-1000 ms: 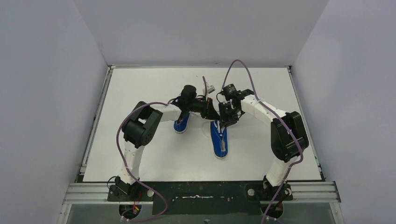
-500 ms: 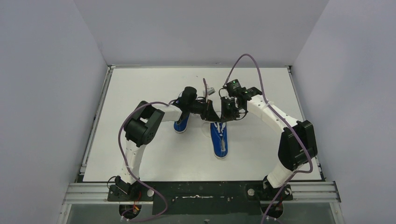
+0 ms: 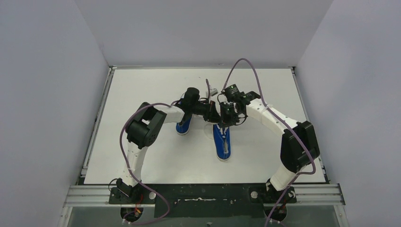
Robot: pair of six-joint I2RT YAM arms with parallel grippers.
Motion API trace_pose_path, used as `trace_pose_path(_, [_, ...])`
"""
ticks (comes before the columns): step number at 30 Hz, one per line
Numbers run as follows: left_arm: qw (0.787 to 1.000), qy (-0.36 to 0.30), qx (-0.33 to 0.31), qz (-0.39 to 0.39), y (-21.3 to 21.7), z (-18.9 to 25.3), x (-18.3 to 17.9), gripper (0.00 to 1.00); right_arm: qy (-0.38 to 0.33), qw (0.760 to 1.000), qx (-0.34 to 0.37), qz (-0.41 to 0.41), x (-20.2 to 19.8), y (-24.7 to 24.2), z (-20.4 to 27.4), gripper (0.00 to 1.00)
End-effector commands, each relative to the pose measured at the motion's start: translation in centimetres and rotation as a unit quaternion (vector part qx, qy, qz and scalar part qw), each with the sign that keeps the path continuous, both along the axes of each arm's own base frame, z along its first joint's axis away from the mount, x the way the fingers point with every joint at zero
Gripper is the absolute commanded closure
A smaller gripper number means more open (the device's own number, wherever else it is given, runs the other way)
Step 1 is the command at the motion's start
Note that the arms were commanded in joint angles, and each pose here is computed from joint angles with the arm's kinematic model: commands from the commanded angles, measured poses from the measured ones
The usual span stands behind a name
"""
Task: Tie the shoes
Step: Cross the shoelace with the shoelace, then tie the shoelace on the shoe.
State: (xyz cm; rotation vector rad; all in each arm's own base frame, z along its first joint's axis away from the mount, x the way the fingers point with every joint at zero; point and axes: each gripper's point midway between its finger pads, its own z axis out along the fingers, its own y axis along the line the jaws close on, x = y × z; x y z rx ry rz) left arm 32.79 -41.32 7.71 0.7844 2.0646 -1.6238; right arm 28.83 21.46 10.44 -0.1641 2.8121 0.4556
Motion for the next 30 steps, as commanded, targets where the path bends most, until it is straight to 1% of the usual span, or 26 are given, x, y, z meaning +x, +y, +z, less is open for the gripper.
trace_pose_path(1, [0.998, -0.038, -0.034, -0.023, -1.0, 3.2, 0.4, 1.0, -0.027, 0.999, -0.009, -0.03, 2.0, -0.9, -0.3, 0.87])
trace_pose_path(8, [0.998, -0.04, -0.037, -0.027, -1.3, 3.5, -0.1, 1.0, -0.014, 0.999, -0.029, -0.03, 2.2, -1.8, -1.5, 0.87])
trace_pose_path(14, [0.998, -0.038, -0.036, -0.028, -1.4, 3.3, -0.1, 1.0, -0.007, 0.998, -0.038, -0.04, 2.0, -2.8, -1.9, 0.84])
trace_pose_path(21, [0.998, -0.037, -0.037, -0.029, -1.5, 3.4, -0.1, 1.0, -0.002, 0.998, -0.039, -0.044, 2.2, -2.9, -2.6, 0.81])
trace_pose_path(30, [0.998, -0.034, -0.035, -0.031, -1.5, 3.1, -0.2, 1.0, 0.008, 0.998, -0.039, -0.043, 2.5, -2.5, -4.0, 0.81])
